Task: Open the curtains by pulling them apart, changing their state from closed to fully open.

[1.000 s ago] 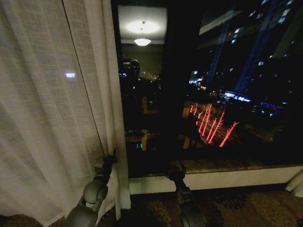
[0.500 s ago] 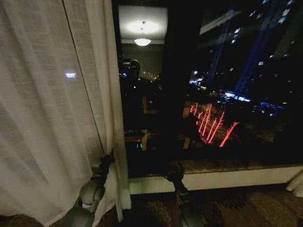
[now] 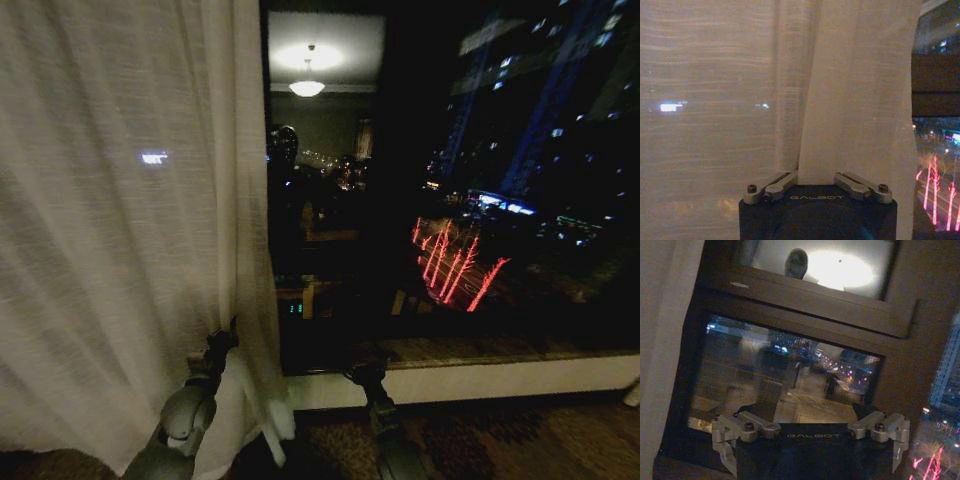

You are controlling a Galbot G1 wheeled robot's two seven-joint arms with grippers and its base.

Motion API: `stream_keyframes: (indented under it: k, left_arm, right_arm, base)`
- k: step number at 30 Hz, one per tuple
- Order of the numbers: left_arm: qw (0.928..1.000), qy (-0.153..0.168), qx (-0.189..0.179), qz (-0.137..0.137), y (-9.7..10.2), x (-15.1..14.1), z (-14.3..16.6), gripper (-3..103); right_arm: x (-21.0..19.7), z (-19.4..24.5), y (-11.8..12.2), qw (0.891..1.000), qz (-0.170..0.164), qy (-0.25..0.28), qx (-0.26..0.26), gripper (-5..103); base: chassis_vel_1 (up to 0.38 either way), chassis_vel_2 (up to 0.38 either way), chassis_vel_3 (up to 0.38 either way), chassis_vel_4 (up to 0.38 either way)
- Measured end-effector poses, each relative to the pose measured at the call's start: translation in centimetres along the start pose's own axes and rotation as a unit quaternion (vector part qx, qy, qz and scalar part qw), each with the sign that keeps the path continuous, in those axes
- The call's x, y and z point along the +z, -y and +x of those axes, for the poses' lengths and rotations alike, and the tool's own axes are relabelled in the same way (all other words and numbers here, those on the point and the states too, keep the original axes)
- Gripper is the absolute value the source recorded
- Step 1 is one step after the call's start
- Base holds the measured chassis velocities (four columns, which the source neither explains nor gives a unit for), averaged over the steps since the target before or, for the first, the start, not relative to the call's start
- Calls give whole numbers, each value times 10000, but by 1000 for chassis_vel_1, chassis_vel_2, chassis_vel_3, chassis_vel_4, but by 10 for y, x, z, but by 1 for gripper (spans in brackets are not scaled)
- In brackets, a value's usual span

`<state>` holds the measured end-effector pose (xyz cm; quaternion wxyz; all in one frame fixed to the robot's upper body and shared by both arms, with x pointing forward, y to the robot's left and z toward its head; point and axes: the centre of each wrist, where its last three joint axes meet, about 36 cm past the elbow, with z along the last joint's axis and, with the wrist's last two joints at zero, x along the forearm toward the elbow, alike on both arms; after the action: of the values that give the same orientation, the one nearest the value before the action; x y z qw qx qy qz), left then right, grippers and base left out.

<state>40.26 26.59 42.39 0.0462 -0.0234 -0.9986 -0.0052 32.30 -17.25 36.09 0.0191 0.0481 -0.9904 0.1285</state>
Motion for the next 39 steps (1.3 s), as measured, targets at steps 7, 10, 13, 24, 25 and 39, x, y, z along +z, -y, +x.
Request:
stream_keyframes:
  k: [7,10,13,24,25,39]
  left_arm:
    - [10000,-11,-21,28,-1,1,9,0]
    - [10000,-23,-40,30,-2,2,14,0]
    - [10000,-37,-66,29,-4,2,19,0]
    - [9999,-26,-97,49,-4,0,32,0]
    - [9999,-24,-100,50,-4,-1,33,0]
    - [9998,3,-138,117,-2,0,44,0]
  right_arm:
    - [-1,2,-2,10000,-9,37,-35,100]
    - [-1,3,-4,10000,-23,44,-65,100]
    - [-3,4,-6,9999,-34,55,-91,100]
    - [-6,9,-8,9999,-50,87,-132,100]
    - [-6,10,-8,9999,-53,96,-132,100]
    - [-9,20,-13,9996,-113,182,-191,100]
  base:
    - [326,311,-344,-328]
    - [350,352,-359,-333]
    - [357,380,-362,-349]
    - [352,355,-354,-354]
    - [341,359,-341,-346]
    - [347,356,-352,-348]
